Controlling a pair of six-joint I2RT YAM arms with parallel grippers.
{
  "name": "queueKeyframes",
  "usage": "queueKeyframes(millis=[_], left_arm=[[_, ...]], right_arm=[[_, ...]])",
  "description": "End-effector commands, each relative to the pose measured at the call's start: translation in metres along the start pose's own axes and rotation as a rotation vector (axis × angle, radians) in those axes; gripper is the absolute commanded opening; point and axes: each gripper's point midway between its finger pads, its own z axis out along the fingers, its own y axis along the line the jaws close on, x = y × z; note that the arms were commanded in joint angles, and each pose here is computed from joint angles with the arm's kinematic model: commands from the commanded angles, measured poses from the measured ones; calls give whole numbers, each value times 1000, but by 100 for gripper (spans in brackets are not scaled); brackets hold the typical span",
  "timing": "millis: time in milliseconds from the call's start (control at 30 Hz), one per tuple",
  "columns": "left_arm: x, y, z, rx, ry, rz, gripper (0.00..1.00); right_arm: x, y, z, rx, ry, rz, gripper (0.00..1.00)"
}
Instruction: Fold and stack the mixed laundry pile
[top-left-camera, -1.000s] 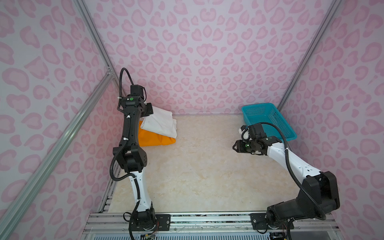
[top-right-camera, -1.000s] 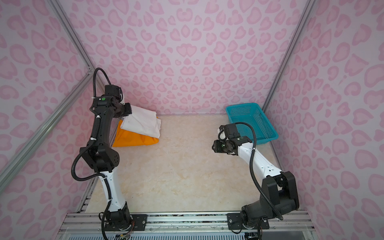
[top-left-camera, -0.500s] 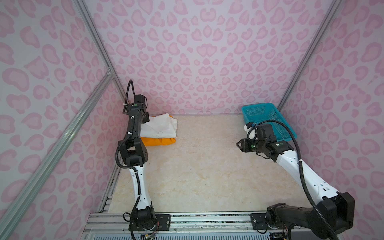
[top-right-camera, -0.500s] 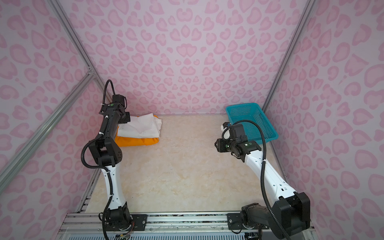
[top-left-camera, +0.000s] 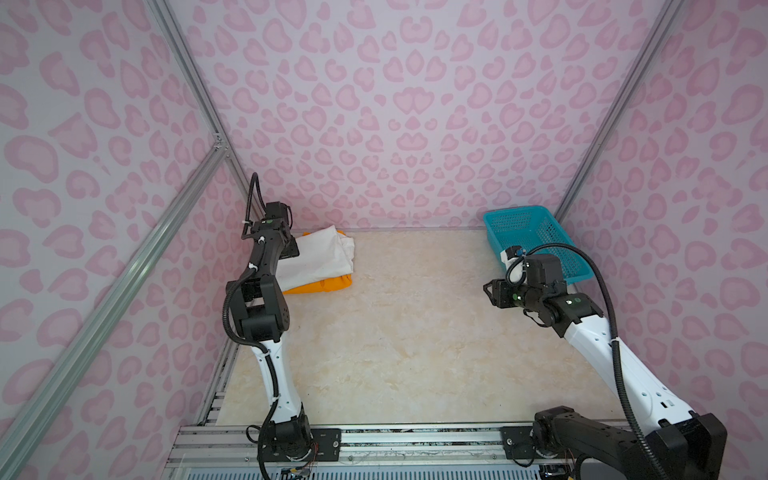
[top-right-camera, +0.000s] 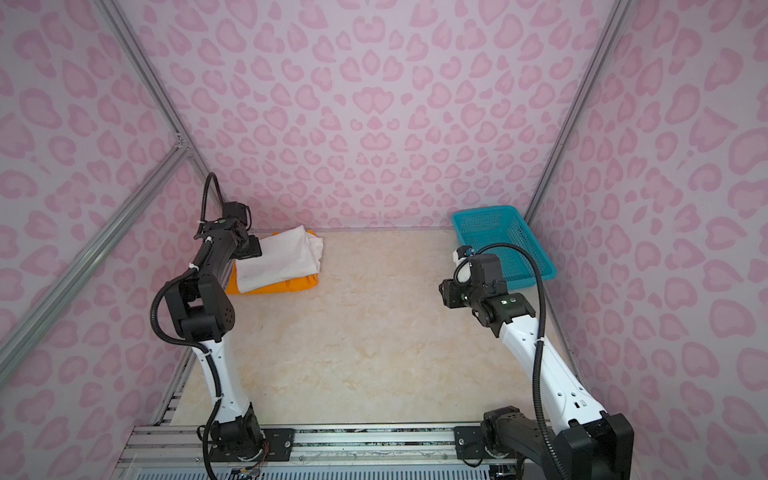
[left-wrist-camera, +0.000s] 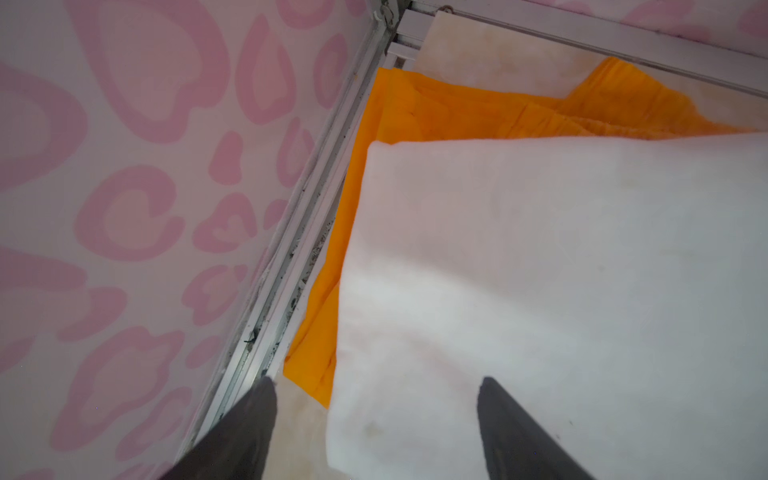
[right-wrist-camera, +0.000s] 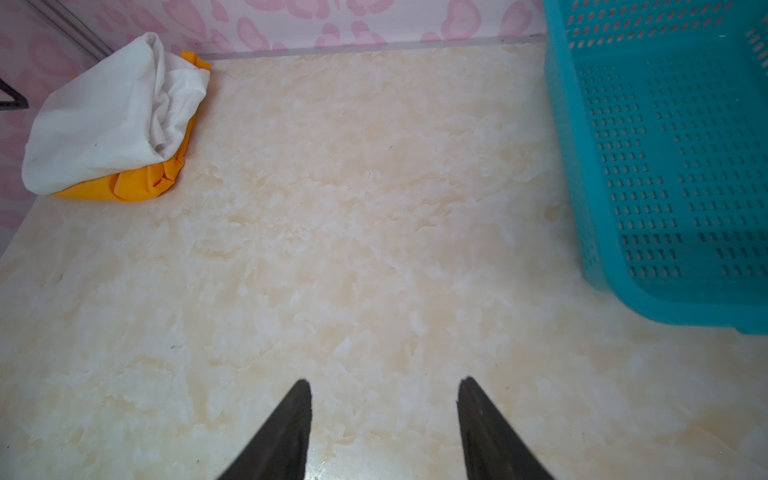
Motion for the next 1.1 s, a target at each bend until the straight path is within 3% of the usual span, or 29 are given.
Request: queueKeyframes(millis=[0,67,100,233,500,633,767,967,1067], left_arm=[[-62,16,-147,189,-409,-115,81],[-49,15,-168,234,-490,-102,84],[-39,13,-173,250,-524,-92,97],[11,10,-177,300,-580,-69,97],[79,-9,-151,358,-617,-70,97],[101,-24,-132,344,-686,-9,97],[118,-29,-109,342,-684,-5,97],[136,-35,-84,354,-715,-23,97],[142,-36,-84,373,-741,-18,97]], right_arm=[[-16,-26,-2,99,-80,26,65],[-22,-45,-1,163,-128,55,70],[-25,-52,-1,186,-156,65,73],[-35,-68,3,233,-249,80,85],[-35,-98,23,342,-423,23,99],[-15,-126,39,454,-479,12,99],[11,-152,55,518,-454,32,99],[34,-169,62,522,-502,93,99],[35,-160,69,476,-507,47,99]])
